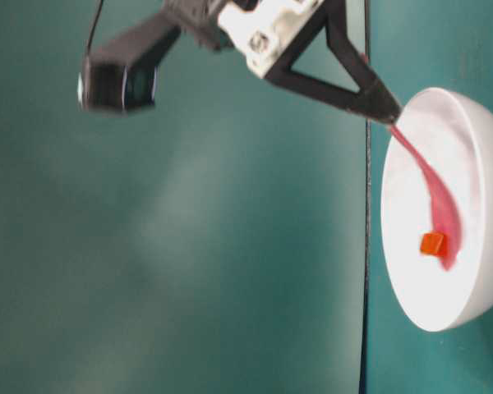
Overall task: Grip the spoon and scoop the red block from the bowl with right arm.
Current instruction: 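Raise the spoon with the red cube up out of the bowl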
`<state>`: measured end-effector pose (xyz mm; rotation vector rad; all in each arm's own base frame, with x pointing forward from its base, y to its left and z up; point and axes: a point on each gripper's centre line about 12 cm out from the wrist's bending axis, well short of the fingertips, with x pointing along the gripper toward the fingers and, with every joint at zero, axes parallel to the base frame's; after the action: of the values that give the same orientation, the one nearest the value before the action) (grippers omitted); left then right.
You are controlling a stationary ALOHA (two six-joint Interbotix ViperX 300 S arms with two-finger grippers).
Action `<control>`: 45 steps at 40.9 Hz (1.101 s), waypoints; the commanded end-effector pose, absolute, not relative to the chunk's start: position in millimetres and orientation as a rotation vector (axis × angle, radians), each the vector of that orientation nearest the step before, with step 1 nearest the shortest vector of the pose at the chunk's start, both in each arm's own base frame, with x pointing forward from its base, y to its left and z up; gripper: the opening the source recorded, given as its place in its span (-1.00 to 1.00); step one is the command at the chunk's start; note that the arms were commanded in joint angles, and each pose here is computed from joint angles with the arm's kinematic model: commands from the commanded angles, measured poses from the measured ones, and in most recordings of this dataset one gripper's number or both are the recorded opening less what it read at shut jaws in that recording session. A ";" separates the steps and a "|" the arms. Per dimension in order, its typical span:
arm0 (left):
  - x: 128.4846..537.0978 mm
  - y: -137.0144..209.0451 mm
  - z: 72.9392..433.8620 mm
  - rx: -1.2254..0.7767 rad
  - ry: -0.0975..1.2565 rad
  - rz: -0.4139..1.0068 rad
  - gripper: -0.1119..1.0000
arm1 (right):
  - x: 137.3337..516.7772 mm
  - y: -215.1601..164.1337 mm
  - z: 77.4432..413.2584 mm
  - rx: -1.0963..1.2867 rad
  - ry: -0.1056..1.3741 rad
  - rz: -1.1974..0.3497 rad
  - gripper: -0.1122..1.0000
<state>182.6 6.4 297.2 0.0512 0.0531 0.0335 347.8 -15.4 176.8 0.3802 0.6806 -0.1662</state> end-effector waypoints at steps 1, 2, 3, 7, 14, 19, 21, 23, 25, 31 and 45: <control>184.7 7.0 305.5 0.048 0.036 0.037 -0.80 | 342.7 -14.7 197.2 0.386 0.584 -0.156 -0.37; 184.7 7.0 305.5 0.048 0.036 0.037 -0.80 | 341.3 -14.6 199.3 0.386 0.578 -0.155 -0.37; 184.7 7.0 305.5 0.048 0.036 0.037 -0.80 | 339.9 -14.5 203.3 0.384 0.568 -0.152 -0.37; 184.7 7.0 305.5 0.047 0.036 0.037 -0.80 | 334.7 -13.7 221.3 0.375 0.537 -0.138 -0.37; 184.7 7.0 305.5 0.045 0.036 0.037 -0.80 | 325.0 -11.7 255.9 0.361 0.512 -0.112 -0.37; 184.7 7.0 305.5 0.047 0.036 0.037 -0.80 | 316.8 -9.9 274.1 0.359 0.515 -0.099 -0.37; 184.7 7.0 305.5 0.048 0.036 0.037 -0.80 | 313.8 -9.4 280.3 0.357 0.511 -0.095 -0.37; 184.7 7.0 305.5 0.047 0.036 0.037 -0.80 | 311.5 -9.2 287.2 0.359 0.495 -0.091 -0.37; 184.7 7.0 305.5 0.047 0.036 0.037 -0.80 | 309.7 -9.1 291.5 0.359 0.483 -0.089 -0.37; 184.5 7.0 306.4 0.045 0.033 0.037 -0.80 | 303.6 -8.7 298.1 0.361 0.462 -0.085 -0.37; 184.7 7.0 305.5 0.050 0.036 0.037 -0.80 | 303.8 -9.7 298.5 0.349 0.458 -0.087 -0.37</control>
<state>182.6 6.4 297.4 0.0482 0.0515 0.0336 302.1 -9.2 285.1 0.3546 0.5016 -0.0924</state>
